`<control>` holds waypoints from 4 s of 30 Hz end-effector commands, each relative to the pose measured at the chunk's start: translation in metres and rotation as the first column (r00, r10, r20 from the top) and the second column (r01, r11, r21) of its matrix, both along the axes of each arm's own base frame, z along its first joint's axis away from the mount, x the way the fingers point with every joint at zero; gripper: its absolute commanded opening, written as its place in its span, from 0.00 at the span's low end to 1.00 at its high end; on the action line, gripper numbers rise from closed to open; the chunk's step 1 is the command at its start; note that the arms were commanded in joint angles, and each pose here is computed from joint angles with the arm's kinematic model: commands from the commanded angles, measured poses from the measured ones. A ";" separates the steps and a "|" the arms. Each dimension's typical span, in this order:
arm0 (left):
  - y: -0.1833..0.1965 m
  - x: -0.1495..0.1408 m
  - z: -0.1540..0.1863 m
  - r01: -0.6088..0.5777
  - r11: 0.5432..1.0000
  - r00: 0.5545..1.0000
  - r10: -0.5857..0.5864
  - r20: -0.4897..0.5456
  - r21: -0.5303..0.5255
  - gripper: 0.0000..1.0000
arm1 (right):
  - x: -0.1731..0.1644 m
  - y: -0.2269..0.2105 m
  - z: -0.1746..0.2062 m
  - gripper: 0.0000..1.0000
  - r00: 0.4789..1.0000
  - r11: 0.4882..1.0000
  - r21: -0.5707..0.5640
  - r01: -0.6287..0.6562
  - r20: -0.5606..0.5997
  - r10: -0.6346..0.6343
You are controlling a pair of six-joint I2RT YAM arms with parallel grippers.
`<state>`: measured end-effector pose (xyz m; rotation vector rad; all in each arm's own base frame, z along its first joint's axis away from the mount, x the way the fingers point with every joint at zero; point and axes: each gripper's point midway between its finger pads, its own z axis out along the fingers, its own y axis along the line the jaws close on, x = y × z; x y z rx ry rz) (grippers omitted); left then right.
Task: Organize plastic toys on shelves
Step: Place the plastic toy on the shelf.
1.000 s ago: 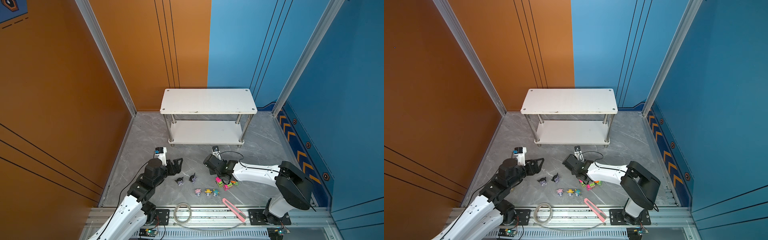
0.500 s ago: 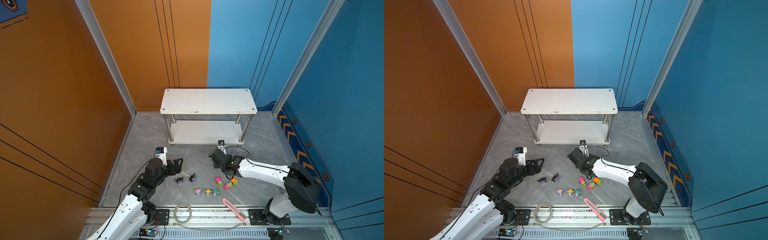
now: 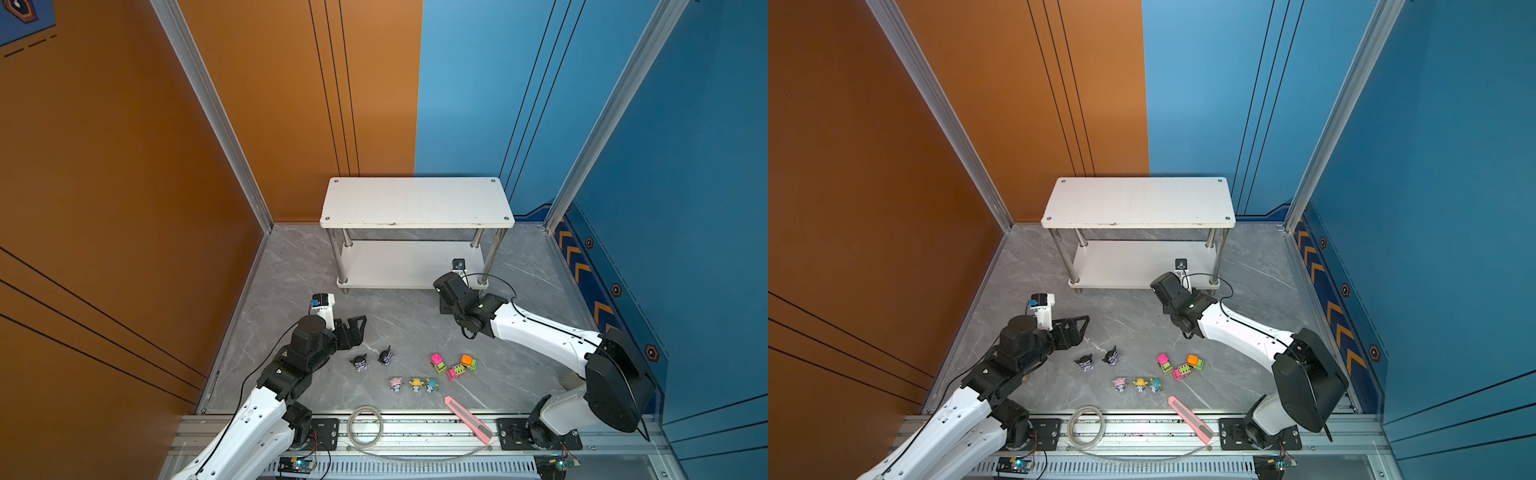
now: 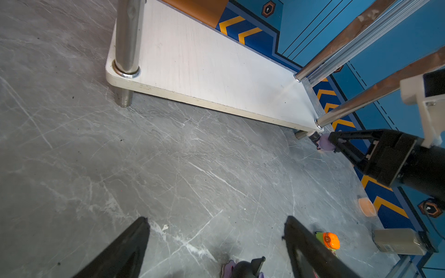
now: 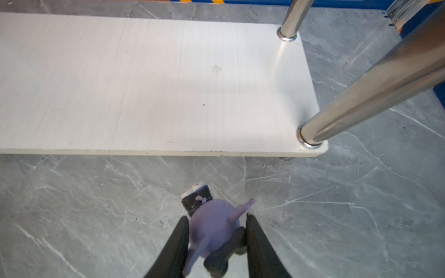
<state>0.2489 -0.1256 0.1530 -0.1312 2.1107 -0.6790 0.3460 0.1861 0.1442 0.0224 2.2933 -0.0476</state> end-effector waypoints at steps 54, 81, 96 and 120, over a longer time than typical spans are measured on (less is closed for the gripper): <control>-0.029 0.015 -0.018 0.095 0.994 0.995 -0.093 -0.039 0.055 0.83 | 0.078 -0.009 -0.026 0.35 0.993 0.981 0.155 0.114 0.008 -0.116; -0.190 0.067 0.010 0.396 0.909 0.918 -0.395 -0.032 0.130 0.72 | 0.112 -0.022 -0.030 0.67 0.988 0.902 0.404 0.152 -0.054 -0.142; -0.197 0.070 0.001 0.414 0.901 0.910 -0.411 -0.046 0.128 0.72 | 0.127 -0.018 -0.041 0.63 0.988 0.868 0.473 0.151 -0.046 -0.147; -0.192 0.067 0.000 0.408 0.904 0.913 -0.405 -0.048 0.130 0.72 | 0.115 -0.023 -0.045 0.34 0.989 0.872 0.467 0.144 -0.027 -0.148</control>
